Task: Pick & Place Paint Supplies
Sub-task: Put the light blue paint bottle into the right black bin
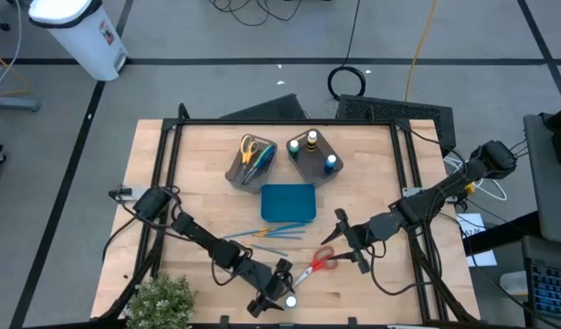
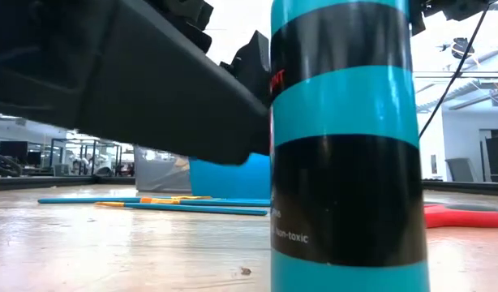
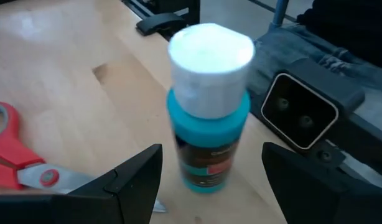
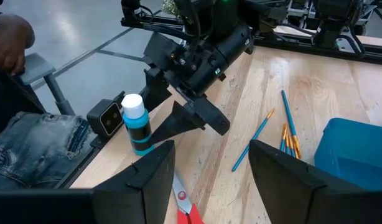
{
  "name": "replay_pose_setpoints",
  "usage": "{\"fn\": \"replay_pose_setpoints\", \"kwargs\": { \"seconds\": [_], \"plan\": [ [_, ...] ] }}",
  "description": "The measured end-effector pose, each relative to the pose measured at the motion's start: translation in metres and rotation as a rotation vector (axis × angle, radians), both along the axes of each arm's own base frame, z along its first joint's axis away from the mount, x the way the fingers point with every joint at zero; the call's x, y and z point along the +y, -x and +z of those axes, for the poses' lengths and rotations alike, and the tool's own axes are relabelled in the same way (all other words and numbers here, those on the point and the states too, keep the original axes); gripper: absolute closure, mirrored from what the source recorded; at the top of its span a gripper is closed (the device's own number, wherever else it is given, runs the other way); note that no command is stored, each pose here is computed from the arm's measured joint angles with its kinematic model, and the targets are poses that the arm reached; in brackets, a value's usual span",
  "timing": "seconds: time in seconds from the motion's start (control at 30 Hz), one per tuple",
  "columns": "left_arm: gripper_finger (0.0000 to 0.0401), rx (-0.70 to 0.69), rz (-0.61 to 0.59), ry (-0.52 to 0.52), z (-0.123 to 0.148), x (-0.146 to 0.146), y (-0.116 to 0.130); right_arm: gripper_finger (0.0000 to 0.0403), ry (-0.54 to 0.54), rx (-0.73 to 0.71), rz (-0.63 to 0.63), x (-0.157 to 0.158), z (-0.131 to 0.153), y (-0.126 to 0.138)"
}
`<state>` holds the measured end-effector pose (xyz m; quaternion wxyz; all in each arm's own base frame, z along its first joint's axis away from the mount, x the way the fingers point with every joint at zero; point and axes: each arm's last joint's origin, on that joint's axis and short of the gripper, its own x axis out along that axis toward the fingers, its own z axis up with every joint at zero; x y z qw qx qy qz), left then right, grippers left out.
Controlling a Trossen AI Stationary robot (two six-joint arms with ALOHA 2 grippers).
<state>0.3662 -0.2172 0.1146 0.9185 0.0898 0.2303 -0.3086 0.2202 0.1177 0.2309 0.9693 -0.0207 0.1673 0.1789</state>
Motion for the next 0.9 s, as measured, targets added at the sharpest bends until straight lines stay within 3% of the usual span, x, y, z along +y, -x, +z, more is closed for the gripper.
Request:
{"fn": "replay_pose_setpoints", "kwargs": {
  "seconds": [0.23, 0.53, 0.9],
  "plan": [
    [0.0123, -0.018, -0.034, -0.005, 0.0007, 0.0029, -0.0021, 0.0206, 0.000, 0.000, 0.000, 0.0000, 0.0000, 0.0000],
    [0.0200, -0.097, -0.061, -0.027, 0.0047, 0.0035, -0.0049, 0.0206, 0.003, -0.001, 0.001, 0.0000, 0.0000, 0.0000],
    [0.0249, -0.115, -0.075, -0.050, 0.0047, 0.0034, -0.0049, 0.0206, 0.003, -0.001, 0.001, 0.0000, 0.0000, 0.0000]
  ]
}}
